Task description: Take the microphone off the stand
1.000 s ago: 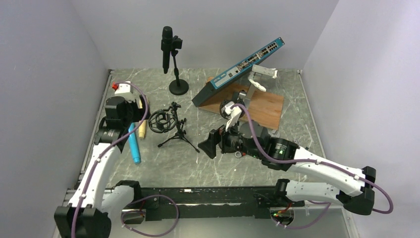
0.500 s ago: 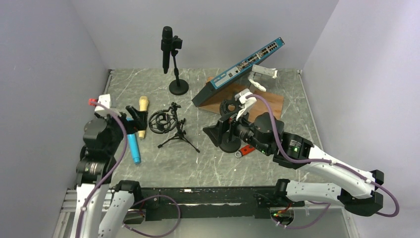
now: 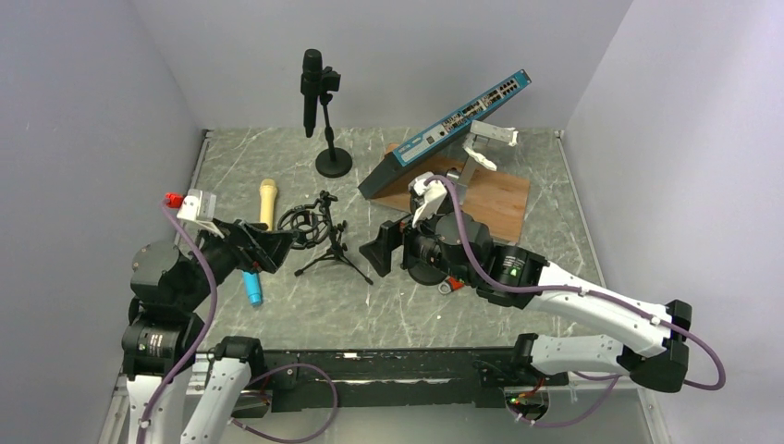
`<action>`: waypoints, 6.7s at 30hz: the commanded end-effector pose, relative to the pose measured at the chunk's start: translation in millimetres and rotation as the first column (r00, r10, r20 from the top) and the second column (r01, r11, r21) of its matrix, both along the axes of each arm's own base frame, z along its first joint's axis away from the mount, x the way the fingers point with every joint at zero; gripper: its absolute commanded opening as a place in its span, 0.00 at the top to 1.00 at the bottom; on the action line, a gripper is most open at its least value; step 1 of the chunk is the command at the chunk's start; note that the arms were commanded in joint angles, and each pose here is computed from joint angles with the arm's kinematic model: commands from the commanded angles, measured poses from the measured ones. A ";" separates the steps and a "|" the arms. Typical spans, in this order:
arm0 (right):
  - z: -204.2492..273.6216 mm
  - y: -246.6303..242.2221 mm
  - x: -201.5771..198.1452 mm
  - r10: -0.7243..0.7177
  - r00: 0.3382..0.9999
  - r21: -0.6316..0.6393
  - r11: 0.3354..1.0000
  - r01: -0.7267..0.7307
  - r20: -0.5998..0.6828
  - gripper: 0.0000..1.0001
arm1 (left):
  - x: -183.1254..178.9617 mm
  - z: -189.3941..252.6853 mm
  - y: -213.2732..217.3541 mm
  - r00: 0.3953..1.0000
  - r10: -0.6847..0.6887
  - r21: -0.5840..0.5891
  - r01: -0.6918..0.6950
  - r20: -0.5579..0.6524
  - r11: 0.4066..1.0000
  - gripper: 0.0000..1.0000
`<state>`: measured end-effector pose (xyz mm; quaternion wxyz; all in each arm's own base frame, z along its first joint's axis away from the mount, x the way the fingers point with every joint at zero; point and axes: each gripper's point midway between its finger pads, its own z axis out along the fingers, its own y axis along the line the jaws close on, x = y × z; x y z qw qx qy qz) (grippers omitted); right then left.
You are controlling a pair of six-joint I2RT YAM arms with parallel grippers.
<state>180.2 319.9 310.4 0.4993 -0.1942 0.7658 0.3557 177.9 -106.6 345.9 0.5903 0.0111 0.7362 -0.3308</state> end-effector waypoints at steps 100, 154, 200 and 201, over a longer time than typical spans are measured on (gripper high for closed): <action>-130.6 110.2 75.4 -0.387 0.902 -0.174 0.891 0.419 0.191 0.40 | -78.8 1.4 37.6 0.977 0.188 -0.003 -0.189 0.101 0.982 0.04; -143.0 97.9 68.3 0.545 0.814 -0.010 0.830 -0.558 -0.201 0.32 | -78.1 1.4 22.9 0.992 0.099 0.001 -0.099 0.076 0.995 0.01; -186.4 76.8 77.3 0.166 0.985 -0.430 0.894 -0.126 0.057 1.00 | -83.3 1.0 30.8 0.985 0.144 -0.004 -0.144 0.095 0.990 0.01; -184.9 76.9 77.2 0.161 0.984 -0.433 0.894 -0.116 0.070 1.00 | -83.5 0.8 30.9 0.985 0.144 -0.004 -0.144 0.096 0.990 0.01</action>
